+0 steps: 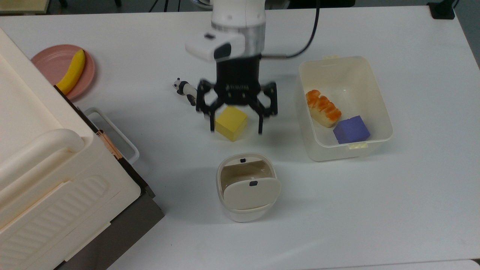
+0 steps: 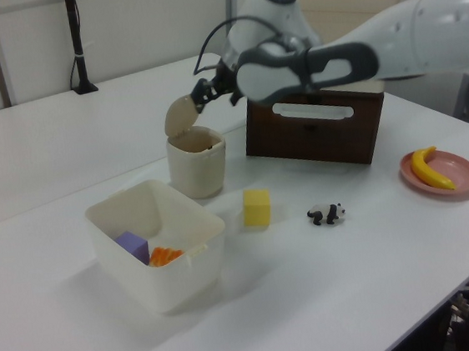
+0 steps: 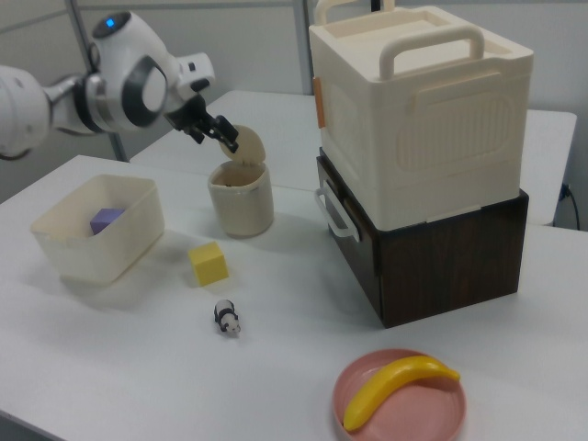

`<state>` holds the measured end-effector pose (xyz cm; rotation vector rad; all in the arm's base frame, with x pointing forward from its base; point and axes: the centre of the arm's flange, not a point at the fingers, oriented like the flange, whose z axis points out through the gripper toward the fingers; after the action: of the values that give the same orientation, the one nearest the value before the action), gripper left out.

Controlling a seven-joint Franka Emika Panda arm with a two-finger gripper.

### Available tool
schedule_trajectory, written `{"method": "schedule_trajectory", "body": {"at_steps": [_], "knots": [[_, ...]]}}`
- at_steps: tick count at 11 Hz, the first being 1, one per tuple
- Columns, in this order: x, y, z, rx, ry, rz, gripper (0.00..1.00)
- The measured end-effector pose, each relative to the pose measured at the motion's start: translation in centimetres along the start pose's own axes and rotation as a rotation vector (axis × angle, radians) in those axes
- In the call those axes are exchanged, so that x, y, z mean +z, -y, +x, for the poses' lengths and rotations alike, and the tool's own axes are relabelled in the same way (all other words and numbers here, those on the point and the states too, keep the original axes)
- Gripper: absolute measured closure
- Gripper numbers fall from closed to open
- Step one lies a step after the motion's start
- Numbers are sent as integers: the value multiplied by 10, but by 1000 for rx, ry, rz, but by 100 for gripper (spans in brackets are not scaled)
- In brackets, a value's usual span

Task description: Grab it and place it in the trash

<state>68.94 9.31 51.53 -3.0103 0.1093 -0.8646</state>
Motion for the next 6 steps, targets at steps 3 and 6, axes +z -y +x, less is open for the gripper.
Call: {"method": "schedule_trajectory", "body": {"at_steps": [3, 6], "knots": [[-77, -16, -28, 7, 255, -124, 0], [-130, -33, -63, -25, 493, -215, 0]]}}
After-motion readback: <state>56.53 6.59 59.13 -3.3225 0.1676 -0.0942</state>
